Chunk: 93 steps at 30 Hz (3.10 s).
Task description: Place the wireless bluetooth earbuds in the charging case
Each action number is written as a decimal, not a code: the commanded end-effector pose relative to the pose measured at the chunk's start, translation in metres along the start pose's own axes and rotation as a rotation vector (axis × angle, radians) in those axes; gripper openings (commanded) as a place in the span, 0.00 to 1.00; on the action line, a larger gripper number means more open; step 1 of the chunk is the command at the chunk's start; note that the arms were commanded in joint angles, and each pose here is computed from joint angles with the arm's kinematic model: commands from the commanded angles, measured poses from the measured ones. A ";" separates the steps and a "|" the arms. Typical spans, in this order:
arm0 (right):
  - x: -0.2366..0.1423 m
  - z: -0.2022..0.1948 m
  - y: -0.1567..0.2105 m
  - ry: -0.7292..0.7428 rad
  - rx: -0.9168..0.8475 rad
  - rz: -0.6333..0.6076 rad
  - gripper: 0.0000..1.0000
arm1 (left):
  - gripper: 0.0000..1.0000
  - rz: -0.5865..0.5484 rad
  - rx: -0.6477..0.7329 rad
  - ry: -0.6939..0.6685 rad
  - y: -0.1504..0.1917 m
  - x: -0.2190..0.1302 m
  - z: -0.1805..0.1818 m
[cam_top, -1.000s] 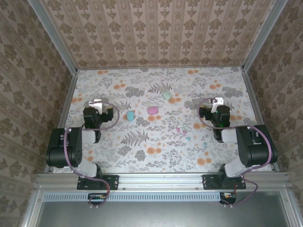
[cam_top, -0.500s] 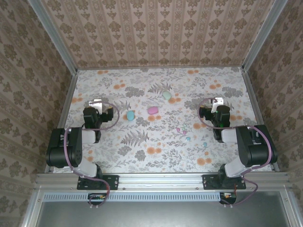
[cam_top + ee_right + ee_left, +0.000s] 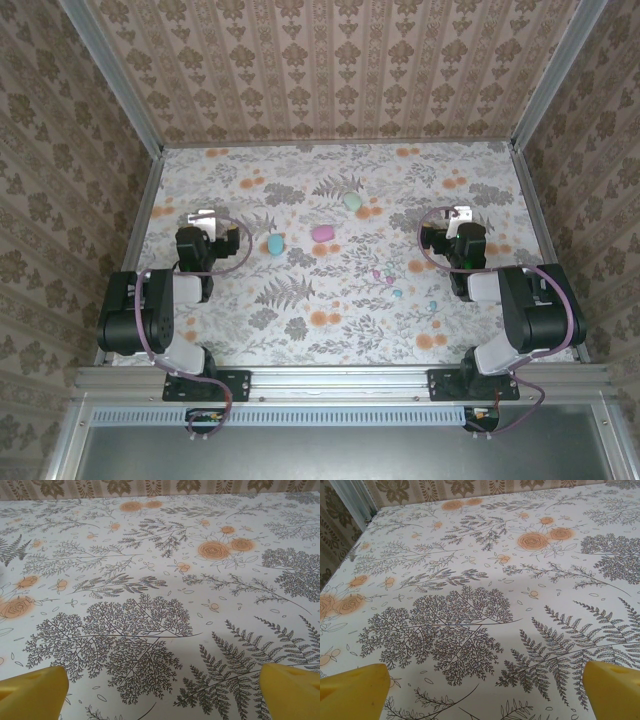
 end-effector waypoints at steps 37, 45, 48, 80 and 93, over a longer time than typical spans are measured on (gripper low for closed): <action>0.072 0.176 -0.046 -0.342 -0.112 0.708 0.72 | 1.00 0.047 -0.518 0.203 -0.069 -0.086 0.021; 0.109 0.194 -0.036 -0.328 -0.309 0.776 0.70 | 1.00 0.064 -0.474 0.272 -0.088 -0.071 0.015; 0.121 0.195 -0.030 -0.310 -0.390 0.812 0.67 | 1.00 0.073 -0.454 0.287 -0.095 -0.069 0.013; 0.161 0.217 -0.011 -0.301 -0.552 0.910 0.69 | 1.00 0.088 -0.405 0.321 -0.108 -0.060 0.006; 0.148 0.220 -0.016 -0.378 -0.550 0.889 0.48 | 0.97 0.081 -0.408 0.363 -0.121 -0.065 0.000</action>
Point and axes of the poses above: each hand's point on the last joint's axis, 136 mm out from that joint toward the fingers, its own x axis out along the fingers, its own z axis along the line the jaws close on, y = z × x, the point moved 8 cm from there along -x, back along the fingers, and after that the axes turned 12 degrees about x, right-handed, at the moved point
